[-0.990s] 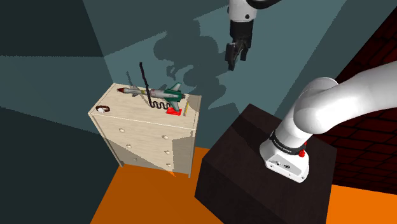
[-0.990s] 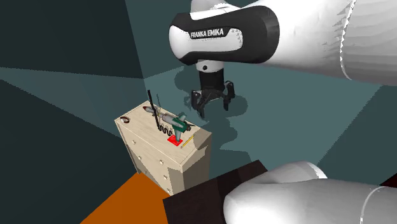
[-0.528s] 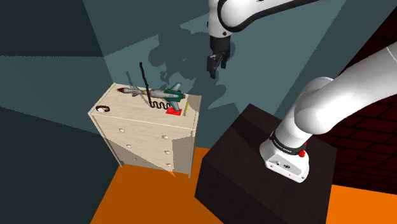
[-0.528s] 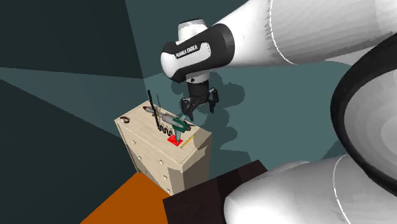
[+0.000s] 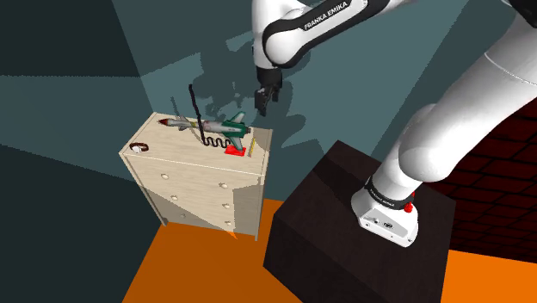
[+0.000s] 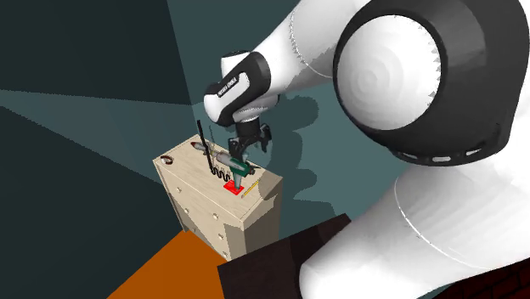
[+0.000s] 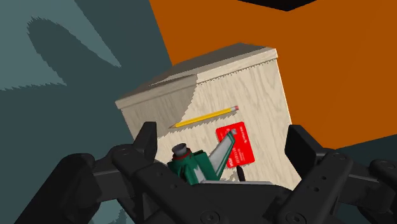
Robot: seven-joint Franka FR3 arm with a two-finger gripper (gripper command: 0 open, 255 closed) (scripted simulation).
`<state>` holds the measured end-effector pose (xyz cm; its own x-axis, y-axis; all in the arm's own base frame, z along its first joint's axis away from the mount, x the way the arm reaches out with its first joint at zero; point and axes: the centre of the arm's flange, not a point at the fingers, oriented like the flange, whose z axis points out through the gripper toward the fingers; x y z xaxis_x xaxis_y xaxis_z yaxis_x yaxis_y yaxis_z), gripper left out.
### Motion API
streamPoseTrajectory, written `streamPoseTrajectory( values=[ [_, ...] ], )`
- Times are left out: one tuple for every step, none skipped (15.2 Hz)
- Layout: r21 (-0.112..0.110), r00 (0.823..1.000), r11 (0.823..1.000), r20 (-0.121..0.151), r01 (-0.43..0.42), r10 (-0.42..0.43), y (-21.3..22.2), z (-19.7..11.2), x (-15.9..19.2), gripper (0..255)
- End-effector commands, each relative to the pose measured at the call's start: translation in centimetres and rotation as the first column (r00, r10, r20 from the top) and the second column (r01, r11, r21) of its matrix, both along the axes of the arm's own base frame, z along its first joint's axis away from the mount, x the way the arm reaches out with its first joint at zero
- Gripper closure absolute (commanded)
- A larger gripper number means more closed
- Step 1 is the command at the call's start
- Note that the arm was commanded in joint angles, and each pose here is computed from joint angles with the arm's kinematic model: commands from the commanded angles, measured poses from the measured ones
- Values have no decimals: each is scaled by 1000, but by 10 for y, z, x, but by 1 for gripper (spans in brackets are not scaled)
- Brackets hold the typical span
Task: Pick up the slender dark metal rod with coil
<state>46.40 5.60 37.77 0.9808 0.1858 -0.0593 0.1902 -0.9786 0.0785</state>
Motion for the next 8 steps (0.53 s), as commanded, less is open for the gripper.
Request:
streamPoseTrajectory(
  values=[
    [0,1000,1000,13,-29,29,7,-17,16,0],
    [-1,999,999,18,-43,43,12,-25,24,0],
    [-1,998,998,24,-57,57,16,-32,33,0],
    [-2,997,998,30,-70,70,20,-40,42,0],
    [-3,996,996,36,-84,84,25,-48,51,0],
    [-4,994,995,42,-98,98,30,-55,59,0],
    [-5,993,994,48,-112,112,34,-63,68,0],
    [-6,991,992,53,-126,126,39,-70,77,0]
  ],
)
